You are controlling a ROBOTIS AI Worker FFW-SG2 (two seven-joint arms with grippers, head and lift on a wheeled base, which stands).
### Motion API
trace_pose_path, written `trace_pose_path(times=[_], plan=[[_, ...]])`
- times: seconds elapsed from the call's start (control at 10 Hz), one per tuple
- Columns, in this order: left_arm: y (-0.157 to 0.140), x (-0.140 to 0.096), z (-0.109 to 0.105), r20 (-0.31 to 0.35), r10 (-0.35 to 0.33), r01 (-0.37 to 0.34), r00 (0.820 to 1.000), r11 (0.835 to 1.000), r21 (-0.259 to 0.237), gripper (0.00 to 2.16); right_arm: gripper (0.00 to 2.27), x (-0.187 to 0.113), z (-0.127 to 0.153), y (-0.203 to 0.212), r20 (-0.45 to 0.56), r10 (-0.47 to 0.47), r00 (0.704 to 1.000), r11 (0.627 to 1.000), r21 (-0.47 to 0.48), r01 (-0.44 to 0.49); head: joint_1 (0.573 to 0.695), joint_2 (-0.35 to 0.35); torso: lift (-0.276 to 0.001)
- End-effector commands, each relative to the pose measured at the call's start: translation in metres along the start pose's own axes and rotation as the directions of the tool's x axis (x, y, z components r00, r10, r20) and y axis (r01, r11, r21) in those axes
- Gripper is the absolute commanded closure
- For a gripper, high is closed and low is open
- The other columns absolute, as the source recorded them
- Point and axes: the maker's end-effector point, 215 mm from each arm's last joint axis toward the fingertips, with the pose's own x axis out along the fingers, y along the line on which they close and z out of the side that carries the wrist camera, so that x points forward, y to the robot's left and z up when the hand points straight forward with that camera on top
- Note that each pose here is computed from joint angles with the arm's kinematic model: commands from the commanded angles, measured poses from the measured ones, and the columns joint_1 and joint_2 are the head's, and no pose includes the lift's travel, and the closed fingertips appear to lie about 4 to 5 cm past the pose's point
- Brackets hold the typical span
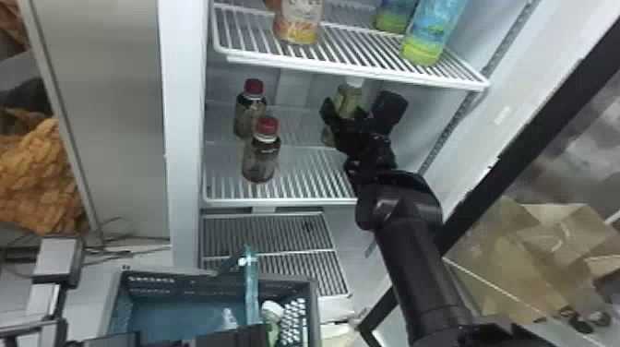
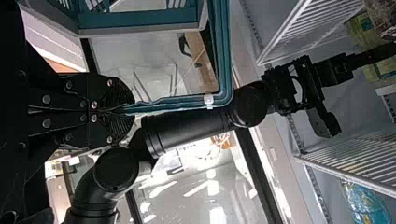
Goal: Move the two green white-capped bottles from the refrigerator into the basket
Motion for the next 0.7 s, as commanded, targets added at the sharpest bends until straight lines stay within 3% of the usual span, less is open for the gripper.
trace_pose_path(times=[0.0,0.6], plan=[[0.0,0.0,0.0,0.0,0.0,0.0,1.0,1.0,0.0,1.15,0.96,0.0,-0.001,0.001,-0.003,0.001,1.0,1.0,-0.003,-0.001,0.691,-0.35,-0.263],[0.0,-0.002,0.001,0.009,-0.002,0.002,1.0,1.0,-0.006,1.14,0.96,-0.007,0.024,0.008,0.056,0.016,0.998,0.998,-0.054,-0.013,0.683,-0.35,-0.263]])
